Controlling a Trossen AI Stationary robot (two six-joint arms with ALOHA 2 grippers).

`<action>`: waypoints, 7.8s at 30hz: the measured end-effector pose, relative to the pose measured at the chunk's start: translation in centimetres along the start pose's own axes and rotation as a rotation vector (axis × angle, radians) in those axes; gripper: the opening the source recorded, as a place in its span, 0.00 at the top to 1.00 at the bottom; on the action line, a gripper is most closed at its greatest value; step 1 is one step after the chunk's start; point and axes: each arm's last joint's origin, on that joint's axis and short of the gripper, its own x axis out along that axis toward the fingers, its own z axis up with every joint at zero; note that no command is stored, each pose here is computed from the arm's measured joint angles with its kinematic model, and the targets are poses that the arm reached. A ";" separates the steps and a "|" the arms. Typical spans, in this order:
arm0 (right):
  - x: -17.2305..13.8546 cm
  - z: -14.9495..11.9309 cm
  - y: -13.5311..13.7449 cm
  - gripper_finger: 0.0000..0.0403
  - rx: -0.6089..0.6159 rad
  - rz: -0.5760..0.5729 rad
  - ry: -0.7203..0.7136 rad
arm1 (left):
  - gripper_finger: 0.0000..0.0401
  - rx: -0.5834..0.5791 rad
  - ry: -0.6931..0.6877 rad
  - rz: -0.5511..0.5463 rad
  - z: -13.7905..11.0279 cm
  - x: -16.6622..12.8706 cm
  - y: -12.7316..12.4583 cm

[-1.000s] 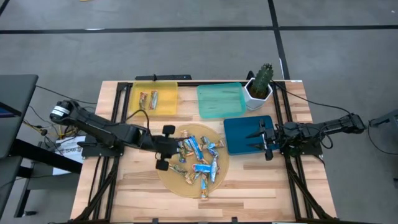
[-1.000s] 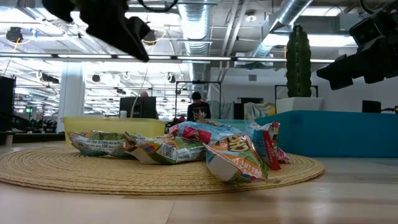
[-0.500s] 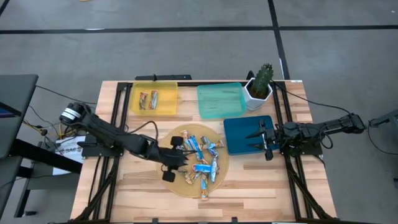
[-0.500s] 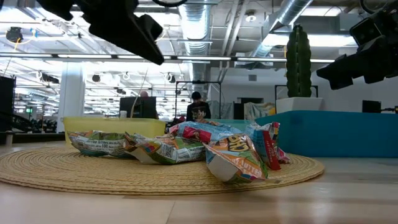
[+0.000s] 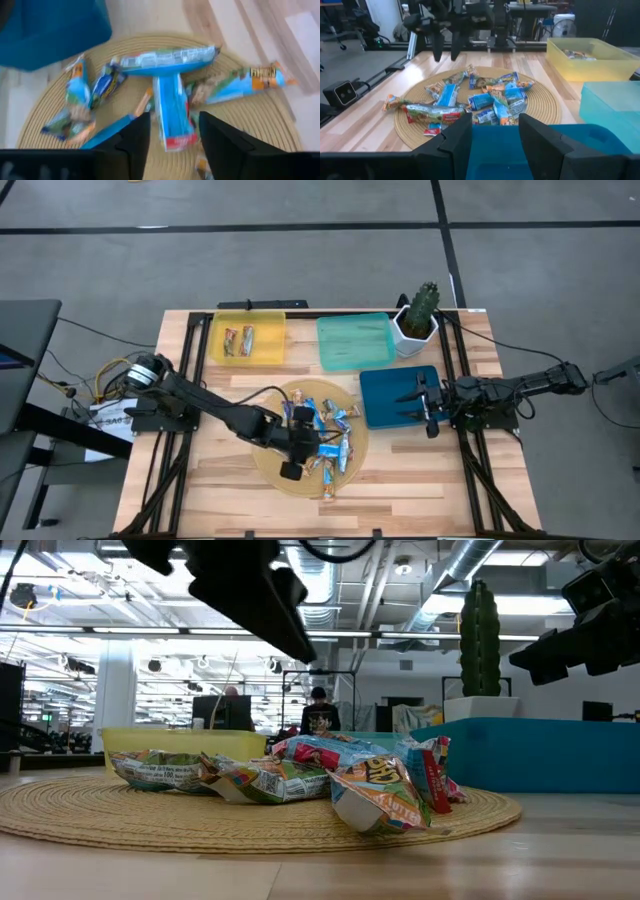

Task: Pick and place Granola Bars by type
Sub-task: Put the red granola bar into the yellow bin, then put the orange granola bar into the green bin

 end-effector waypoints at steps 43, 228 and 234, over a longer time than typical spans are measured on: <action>0.0 0.0 0.0 0.62 0.000 0.000 -0.004 | 0.51 0.043 0.147 -0.052 -1.7 6.7 0.7; 0.0 0.0 0.0 0.62 0.000 0.000 -0.006 | 0.64 0.005 -0.387 0.058 -12.2 -5.1 7.2; 0.0 0.1 0.0 0.62 0.000 0.000 -0.006 | 0.64 0.048 -0.321 -0.027 -12.6 -5.0 4.8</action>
